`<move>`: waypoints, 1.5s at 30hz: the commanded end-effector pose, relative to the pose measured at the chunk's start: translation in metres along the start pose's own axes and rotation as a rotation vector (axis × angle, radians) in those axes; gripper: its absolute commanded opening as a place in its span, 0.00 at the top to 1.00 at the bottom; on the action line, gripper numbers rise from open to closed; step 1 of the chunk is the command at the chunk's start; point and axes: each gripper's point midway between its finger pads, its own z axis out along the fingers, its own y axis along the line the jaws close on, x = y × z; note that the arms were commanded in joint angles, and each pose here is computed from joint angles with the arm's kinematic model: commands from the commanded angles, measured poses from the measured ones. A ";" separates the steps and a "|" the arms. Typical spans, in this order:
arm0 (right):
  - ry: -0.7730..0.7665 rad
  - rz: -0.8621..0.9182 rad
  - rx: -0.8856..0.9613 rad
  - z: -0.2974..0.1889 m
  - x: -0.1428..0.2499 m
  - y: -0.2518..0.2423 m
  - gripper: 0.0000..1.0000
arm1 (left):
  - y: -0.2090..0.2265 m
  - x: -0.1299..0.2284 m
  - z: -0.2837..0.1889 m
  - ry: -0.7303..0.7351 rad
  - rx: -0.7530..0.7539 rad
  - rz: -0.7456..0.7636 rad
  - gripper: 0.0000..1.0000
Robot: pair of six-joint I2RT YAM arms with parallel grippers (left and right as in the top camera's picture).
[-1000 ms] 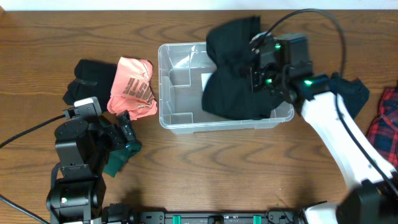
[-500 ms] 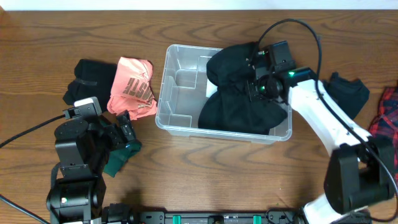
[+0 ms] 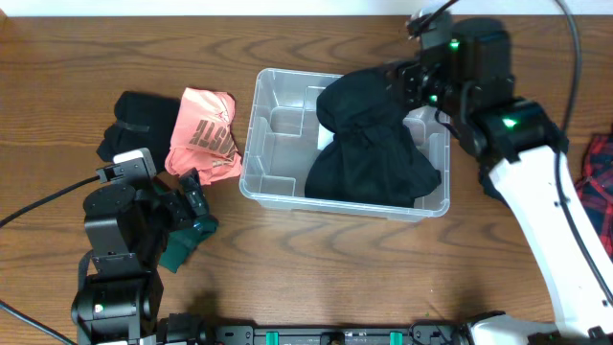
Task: Pack container
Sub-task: 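Carry the black garment with the right gripper into the clear box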
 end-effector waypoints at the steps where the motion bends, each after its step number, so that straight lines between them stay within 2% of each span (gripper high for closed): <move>1: 0.107 -0.027 -0.015 0.030 0.031 0.006 0.79 | -0.003 -0.008 -0.005 -0.022 0.012 0.008 0.02; 5: 0.247 -0.017 -0.024 0.075 0.075 0.005 0.90 | -0.003 -0.008 -0.005 -0.022 0.012 0.008 0.02; 11: 0.490 0.015 -0.011 0.142 0.165 -0.008 0.95 | -0.003 -0.008 -0.005 -0.021 0.012 0.008 0.02; 15: 0.706 0.075 0.061 0.158 0.239 -0.028 0.99 | -0.003 -0.008 -0.005 -0.022 0.012 0.008 0.02; 19: 0.825 0.075 0.098 0.161 0.280 -0.038 0.99 | -0.004 -0.009 -0.005 -0.025 0.012 0.008 0.02; 24: 0.805 0.027 0.143 0.163 0.270 -0.047 0.93 | -0.004 -0.010 -0.005 -0.028 0.013 0.008 0.02; 32: 0.637 0.009 0.146 0.154 0.166 -0.045 0.92 | -0.004 -0.010 -0.005 -0.028 0.013 0.008 0.02; 35: 0.613 -0.036 0.119 0.143 0.142 -0.037 0.98 | -0.004 -0.010 -0.005 -0.028 0.013 0.008 0.02; 40: 0.797 -0.402 -0.022 0.117 0.175 -0.003 0.96 | -0.004 -0.010 -0.005 -0.028 0.013 0.008 0.02; 43: 0.846 -0.487 -0.065 0.116 0.196 0.008 0.96 | -0.004 -0.010 -0.005 -0.029 0.013 0.008 0.02; 45: 0.843 -0.543 -0.092 0.122 0.207 0.011 0.92 | -0.004 -0.010 -0.005 -0.029 0.013 0.008 0.02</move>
